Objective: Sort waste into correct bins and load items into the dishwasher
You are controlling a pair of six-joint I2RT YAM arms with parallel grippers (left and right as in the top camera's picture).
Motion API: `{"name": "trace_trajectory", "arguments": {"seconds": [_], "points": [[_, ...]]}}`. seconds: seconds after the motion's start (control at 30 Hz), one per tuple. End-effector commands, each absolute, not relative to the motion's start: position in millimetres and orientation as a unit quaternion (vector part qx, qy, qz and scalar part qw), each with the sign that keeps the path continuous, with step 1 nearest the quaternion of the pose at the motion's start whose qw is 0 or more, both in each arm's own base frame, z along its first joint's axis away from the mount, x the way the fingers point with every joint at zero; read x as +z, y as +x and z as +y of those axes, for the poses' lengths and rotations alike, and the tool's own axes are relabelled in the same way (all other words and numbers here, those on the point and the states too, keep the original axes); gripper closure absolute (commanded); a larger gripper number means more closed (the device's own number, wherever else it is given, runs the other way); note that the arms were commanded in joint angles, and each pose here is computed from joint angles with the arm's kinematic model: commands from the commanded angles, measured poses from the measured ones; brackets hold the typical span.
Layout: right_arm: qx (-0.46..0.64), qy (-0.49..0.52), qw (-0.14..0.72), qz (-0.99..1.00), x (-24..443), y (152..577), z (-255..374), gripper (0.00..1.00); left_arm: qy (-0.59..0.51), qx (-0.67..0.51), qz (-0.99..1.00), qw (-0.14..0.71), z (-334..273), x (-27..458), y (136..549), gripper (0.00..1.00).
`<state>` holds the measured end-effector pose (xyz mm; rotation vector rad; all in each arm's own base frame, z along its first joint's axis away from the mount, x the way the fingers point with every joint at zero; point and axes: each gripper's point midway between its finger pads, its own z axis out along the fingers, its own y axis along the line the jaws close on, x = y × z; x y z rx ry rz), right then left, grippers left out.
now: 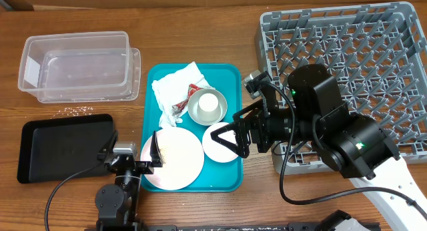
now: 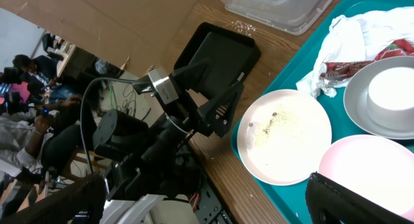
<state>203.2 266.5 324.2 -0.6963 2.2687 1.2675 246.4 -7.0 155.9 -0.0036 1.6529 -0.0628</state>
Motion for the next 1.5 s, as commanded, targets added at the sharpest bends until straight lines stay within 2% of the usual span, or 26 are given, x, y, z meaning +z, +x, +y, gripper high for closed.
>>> {"name": "trace_trajectory", "arguments": {"seconds": [0.0,0.4,0.53,1.0,1.47], "points": [[0.461,-0.256,0.236,0.816,334.9,203.2,267.5,0.00,0.009,-0.020,0.733,0.679,-7.3,156.1,246.1,0.00],[0.454,-0.251,0.241,0.820,333.5,206.1,266.2,0.00,0.009,-0.020,0.733,0.679,-7.3,156.1,246.1,0.00],[0.434,-0.199,0.242,0.845,327.0,217.6,259.7,0.00,0.009,-0.020,0.733,0.679,-7.3,156.1,246.1,0.00],[0.392,-0.149,0.250,0.873,315.6,222.9,260.9,0.00,0.009,-0.020,0.733,0.679,-7.3,156.1,246.1,0.00],[0.300,-0.135,0.230,0.916,265.9,201.5,302.5,0.04,0.009,-0.020,0.733,0.679,-7.3,156.1,246.1,0.00]]}}
